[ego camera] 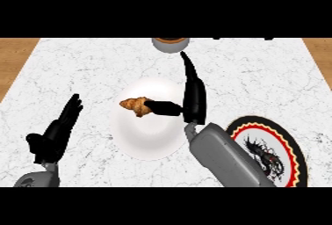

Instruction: Pick the croissant from the plate and place it in the plate

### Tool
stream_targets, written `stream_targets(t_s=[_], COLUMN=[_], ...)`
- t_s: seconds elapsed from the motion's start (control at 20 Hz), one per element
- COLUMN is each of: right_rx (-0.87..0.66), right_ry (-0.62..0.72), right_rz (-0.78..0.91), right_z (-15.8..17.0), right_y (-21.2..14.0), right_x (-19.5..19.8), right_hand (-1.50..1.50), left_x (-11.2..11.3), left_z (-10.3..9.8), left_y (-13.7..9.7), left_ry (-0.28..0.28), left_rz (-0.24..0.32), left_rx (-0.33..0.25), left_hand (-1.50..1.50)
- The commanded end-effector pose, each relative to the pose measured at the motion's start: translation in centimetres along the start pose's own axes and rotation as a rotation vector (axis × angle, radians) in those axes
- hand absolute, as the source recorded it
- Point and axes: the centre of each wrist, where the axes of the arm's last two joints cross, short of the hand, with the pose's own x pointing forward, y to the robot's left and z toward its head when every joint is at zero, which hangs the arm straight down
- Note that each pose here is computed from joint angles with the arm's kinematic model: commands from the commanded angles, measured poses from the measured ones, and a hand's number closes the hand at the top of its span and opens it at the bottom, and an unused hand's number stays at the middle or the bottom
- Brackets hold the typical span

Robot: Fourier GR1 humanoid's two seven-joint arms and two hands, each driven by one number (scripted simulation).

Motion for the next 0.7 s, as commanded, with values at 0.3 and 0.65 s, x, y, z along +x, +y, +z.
stream_targets(t_s=[0.3,0.65], right_rx=[0.03,0.097], right_ry=[-0.057,-0.094], right_rz=[-0.163,-0.145], right_z=[1.7,2.3], right_y=[-11.9,-18.1], right_x=[-8.5,-13.4], right_hand=[-1.5,-1.5], left_x=[0.3,-1.1], left_z=[-1.2,1.2], left_y=[0.0,1.5], left_ry=[-0.001,0.008], left_rz=[-0.006,-0.015], left_rx=[0.027,0.016], left_hand=[0.0,0.0])
